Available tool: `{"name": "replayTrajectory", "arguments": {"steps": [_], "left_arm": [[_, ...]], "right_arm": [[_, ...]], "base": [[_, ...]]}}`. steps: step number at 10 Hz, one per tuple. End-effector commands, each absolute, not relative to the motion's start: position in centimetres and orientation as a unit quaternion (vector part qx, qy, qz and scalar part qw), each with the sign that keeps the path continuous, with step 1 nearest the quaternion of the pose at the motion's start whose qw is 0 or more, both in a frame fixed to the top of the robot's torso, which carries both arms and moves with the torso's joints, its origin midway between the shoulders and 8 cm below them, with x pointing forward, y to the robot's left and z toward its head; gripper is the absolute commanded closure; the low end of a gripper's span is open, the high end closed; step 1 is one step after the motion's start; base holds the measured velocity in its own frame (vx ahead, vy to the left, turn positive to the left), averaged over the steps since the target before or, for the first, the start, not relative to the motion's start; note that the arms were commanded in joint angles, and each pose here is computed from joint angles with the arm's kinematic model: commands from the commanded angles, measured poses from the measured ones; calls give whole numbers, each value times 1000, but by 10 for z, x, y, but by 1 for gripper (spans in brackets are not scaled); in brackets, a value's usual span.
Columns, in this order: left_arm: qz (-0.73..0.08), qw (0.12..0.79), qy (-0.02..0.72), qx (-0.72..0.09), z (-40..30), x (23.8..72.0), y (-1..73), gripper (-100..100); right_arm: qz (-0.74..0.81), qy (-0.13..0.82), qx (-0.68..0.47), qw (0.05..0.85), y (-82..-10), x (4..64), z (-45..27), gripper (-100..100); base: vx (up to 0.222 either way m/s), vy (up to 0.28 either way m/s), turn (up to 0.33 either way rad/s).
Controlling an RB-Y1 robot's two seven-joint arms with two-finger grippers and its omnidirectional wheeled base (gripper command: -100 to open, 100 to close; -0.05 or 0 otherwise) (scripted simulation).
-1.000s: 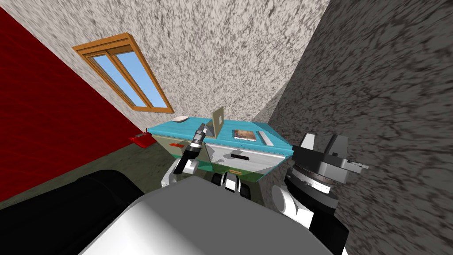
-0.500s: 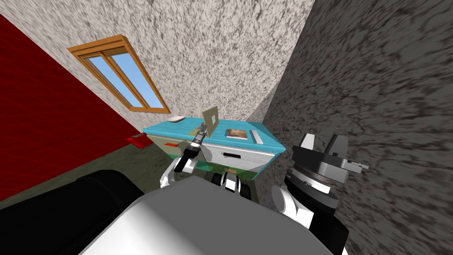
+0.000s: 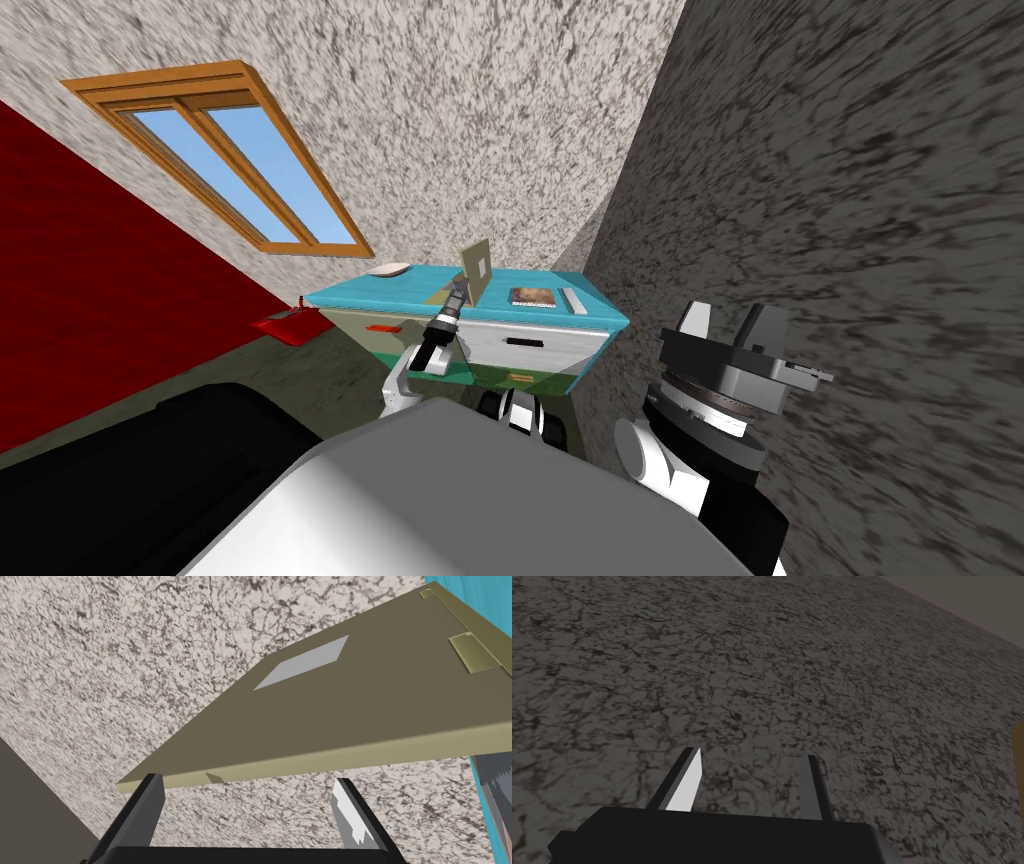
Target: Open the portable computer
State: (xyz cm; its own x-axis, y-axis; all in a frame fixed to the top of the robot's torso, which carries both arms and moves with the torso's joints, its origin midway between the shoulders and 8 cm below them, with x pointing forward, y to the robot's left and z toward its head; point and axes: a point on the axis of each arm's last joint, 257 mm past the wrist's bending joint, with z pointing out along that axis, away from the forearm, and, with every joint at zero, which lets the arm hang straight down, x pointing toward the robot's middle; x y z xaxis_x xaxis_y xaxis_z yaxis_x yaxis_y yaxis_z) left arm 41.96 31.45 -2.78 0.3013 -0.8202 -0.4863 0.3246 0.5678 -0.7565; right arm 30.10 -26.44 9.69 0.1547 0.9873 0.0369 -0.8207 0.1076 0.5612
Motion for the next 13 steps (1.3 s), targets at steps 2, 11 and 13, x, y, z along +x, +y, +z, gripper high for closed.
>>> {"name": "replayTrajectory", "arguments": {"steps": [2,11,13], "left_arm": [[-360,772,445,-276,-21,440,323,-100],[-309,784,435,-316,-20,503,344,-100],[-304,784,434,-324,-18,516,344,-100]], "right_arm": [[625,178,235,723,-264,301,97,0],[625,178,235,723,-264,301,97,0],[625,178,235,723,-264,301,97,0]], "base": [[-89,40,-127],[-94,34,-138],[-86,28,-153]]}}
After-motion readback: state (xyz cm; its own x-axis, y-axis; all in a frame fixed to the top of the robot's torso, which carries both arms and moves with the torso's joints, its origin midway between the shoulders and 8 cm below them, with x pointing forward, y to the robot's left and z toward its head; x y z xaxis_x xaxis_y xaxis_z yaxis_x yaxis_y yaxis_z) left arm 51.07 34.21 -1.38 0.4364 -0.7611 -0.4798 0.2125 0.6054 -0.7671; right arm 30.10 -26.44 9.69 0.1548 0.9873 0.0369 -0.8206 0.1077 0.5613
